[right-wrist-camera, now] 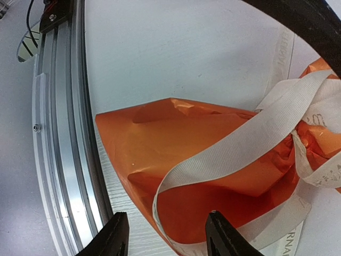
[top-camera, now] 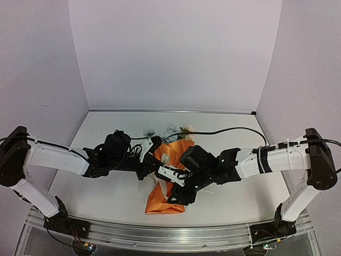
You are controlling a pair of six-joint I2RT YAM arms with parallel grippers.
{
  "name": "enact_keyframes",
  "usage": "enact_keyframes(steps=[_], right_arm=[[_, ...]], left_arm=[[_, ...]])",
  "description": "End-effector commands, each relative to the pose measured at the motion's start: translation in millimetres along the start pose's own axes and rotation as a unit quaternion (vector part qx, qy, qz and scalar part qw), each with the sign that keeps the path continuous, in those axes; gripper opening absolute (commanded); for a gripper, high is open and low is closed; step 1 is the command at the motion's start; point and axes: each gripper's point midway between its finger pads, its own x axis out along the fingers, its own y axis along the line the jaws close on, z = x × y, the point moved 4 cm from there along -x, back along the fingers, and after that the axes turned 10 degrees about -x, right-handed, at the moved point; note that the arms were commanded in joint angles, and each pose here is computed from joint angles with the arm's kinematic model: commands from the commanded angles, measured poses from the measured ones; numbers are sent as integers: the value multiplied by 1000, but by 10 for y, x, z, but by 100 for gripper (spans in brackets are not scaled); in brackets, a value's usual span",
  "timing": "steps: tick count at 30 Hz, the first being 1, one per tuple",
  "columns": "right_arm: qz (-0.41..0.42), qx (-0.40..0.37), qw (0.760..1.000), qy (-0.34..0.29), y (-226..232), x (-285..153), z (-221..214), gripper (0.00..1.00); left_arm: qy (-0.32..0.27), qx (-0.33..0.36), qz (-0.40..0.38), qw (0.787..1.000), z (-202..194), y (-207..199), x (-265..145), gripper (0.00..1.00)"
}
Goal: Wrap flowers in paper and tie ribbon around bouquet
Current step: Cross the half-tied ribbon over the folded bouquet.
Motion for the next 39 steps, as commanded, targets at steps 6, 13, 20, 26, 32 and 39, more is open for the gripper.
enact_keyframes(steps=[6,13,20,26,32,39], right_arm=[[-12,-16,1000,6,-25,141,23,45],[-34,-2,999,2,-71,78,46,12],[-73,9,997,-14,-131,-128,84,0],[-106,39,993,-21,-259,-275,33,0],[-128,131,983,-21,-478,-345,-127,0],[-166,225,960,-22,-774,-447,-322,0]], left_arm=[[-21,0,-10,1000,117,-37,-85,0],[-19,-1,-9,1000,100,-30,-101,0],[-19,-18,-9,1000,81,-25,-126,0],[-21,-20,-8,1000,72,-14,-142,0],[-23,-22,-11,999,65,-11,-159,0],[-23,-23,-14,999,62,-13,-170,0]])
